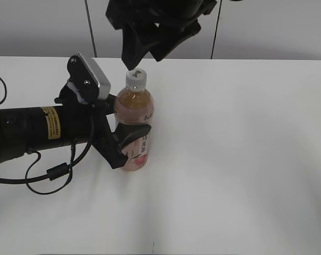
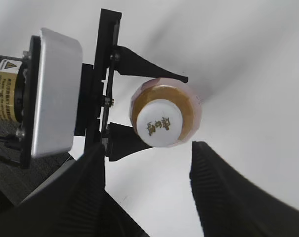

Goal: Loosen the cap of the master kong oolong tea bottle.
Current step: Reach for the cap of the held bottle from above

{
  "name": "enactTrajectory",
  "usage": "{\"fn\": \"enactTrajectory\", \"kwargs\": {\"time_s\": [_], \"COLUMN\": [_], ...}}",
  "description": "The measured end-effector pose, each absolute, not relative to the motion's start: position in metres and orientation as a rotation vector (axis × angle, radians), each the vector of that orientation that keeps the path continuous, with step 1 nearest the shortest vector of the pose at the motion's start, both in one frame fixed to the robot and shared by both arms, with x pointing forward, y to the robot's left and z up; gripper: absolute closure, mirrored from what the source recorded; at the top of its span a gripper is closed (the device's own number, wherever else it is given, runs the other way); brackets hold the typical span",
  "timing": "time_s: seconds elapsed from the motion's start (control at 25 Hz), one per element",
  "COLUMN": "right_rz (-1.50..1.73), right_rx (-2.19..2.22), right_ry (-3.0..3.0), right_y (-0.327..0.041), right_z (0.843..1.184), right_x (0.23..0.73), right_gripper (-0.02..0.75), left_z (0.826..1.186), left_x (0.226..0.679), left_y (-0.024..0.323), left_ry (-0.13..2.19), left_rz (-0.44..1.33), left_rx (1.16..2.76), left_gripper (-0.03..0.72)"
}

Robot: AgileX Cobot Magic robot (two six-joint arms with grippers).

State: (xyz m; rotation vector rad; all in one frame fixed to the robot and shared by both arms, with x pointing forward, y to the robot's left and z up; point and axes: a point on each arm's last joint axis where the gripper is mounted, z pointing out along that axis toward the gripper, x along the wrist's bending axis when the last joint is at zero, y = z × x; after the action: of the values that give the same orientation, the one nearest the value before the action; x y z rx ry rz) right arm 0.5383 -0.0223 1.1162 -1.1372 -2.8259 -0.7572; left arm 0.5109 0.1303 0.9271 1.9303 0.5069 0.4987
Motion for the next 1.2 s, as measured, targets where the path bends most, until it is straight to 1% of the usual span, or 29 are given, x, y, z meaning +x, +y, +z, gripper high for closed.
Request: {"fn": "enactTrajectory", "kwargs": {"time_s": [0.16,0.4,0.84,1.2], "right_rz": [-0.714,-0.749,-0.748,-0.727], "right_rx": [-1.154,-1.179,-1.167,-1.332], "right_ry": [-2.808,-2.794,-2.809,-2.732], "right_y": [-0.0178,-0.0169,-0.0173,-0.0189], "right_z": [1.1037,1.1106,1.1108,1.1103], "right_x": [0.543,0.544,0.5444,0.5457], "right_gripper": [0.32,0.32,0.32,0.32], "left_z": [0.9284,0.9323,0.9327,0.9327], "left_x": [0.5107,0.5097,0.5096,0.5096], "left_y": [0.1311,0.1329,0.1333,0.1333], "left_ry": [0.508,0.502,0.501,0.501], "left_rz": [0.505,0.523,0.528,0.528], "left_rx": [1.939,1.964,1.97,1.97], "left_gripper": [0.268,0.268,0.268,0.268]}}
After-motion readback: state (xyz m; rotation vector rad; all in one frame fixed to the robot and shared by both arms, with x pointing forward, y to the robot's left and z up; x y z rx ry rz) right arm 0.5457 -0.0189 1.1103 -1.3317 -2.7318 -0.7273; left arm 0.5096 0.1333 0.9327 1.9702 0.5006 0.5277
